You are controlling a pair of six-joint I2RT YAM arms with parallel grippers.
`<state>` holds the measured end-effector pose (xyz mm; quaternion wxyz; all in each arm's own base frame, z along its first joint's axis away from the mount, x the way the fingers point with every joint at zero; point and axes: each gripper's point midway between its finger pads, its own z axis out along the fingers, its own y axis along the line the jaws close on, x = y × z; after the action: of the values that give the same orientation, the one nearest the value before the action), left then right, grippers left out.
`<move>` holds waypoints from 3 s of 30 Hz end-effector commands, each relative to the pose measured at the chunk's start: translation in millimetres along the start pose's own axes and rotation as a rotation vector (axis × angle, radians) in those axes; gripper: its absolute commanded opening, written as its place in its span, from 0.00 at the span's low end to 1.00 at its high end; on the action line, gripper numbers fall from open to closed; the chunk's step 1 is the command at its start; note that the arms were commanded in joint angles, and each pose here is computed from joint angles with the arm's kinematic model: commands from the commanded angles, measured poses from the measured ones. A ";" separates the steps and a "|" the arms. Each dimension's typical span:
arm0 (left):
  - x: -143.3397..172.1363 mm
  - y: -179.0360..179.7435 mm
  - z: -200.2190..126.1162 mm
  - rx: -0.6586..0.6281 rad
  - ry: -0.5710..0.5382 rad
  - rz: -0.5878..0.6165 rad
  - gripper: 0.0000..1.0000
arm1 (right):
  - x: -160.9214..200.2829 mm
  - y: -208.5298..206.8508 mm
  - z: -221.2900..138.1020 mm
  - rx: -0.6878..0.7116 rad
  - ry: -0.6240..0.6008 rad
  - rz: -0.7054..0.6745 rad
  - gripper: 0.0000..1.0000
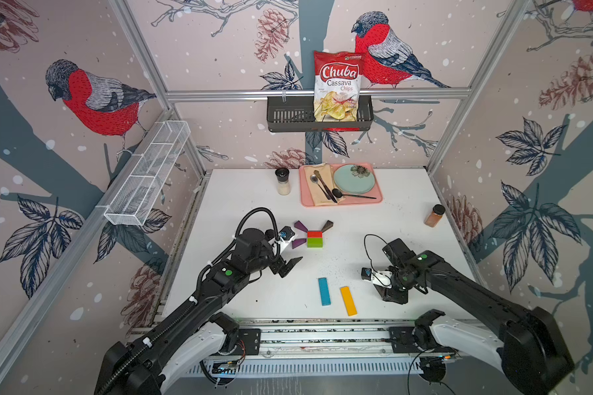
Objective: Assemble a small pinwheel with building blocks
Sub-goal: Pick up the building block from the center of the board, then assemble the building block at the center of the board.
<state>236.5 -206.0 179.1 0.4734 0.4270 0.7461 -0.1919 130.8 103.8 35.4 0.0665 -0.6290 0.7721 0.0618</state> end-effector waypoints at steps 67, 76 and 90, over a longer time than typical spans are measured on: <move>-4.8 21.2 -22.9 -0.156 -0.014 -0.155 0.96 | -177.6 -131.8 26.5 -0.024 -0.166 -0.196 0.19; -0.3 21.0 -23.0 -0.161 -0.007 -0.163 0.96 | -178.4 -122.8 28.2 -0.044 -0.140 -0.196 0.19; -1.6 21.6 -26.5 -0.171 -0.012 -0.159 0.96 | -181.5 -118.2 33.0 -0.063 -0.119 -0.208 0.20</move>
<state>240.1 -177.3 195.2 0.4962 0.3303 0.7856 -0.1660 288.5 262.3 35.4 0.1120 -0.7027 0.6934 0.1134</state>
